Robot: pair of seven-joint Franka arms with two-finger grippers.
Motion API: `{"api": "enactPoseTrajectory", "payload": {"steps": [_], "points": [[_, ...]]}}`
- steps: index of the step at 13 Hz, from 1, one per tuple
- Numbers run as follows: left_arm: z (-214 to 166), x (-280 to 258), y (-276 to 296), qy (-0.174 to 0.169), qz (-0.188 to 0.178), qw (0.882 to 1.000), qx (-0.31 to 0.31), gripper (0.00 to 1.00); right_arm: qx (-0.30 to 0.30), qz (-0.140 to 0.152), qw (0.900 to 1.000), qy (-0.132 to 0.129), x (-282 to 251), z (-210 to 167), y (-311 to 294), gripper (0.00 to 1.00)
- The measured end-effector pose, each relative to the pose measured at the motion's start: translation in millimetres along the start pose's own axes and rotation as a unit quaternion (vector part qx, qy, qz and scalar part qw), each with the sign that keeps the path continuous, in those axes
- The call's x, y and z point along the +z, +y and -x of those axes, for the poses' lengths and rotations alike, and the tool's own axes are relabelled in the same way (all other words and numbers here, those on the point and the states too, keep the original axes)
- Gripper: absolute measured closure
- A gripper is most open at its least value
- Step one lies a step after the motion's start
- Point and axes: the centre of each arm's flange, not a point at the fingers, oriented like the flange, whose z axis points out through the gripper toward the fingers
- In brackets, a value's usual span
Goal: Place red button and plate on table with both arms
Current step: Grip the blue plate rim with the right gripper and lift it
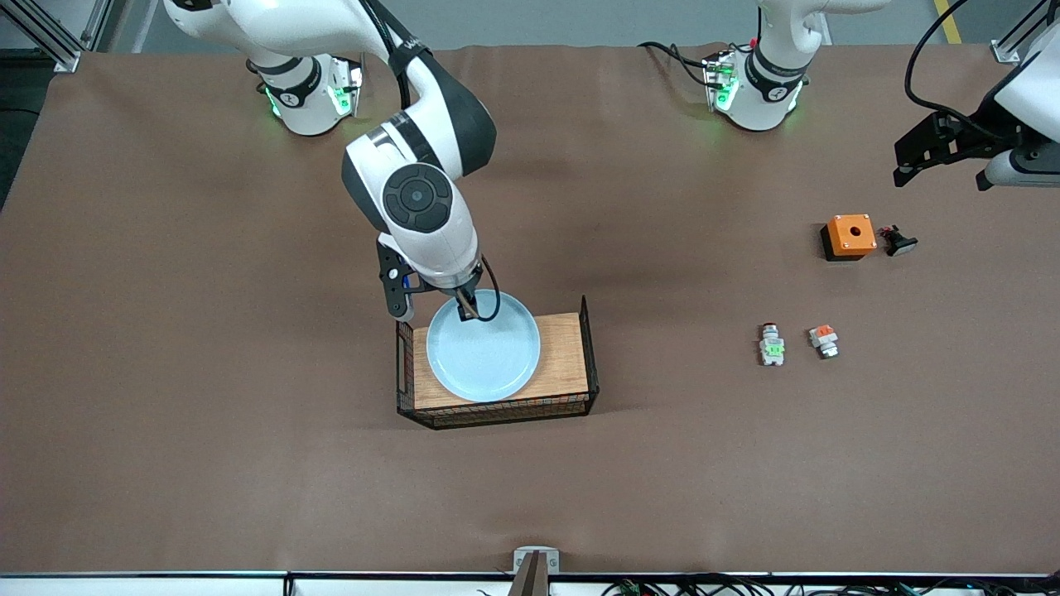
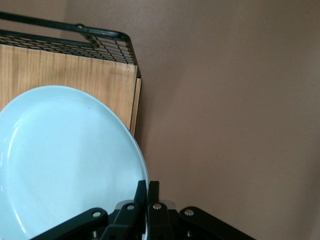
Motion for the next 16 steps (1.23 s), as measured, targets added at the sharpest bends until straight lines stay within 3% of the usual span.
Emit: {"api": "enactPoseTrajectory", "payload": {"steps": [11,16], "points": [[0,7,1,-0.005,0.0,1.0,0.001,0.0,0.001,0.018,1.0,-0.024,-34,2,16,0.97],[0,7,2,-0.005,0.0,1.0,0.001,0.0,-0.03,0.048,0.998,-0.037,-72,-1,41,0.97]]}}
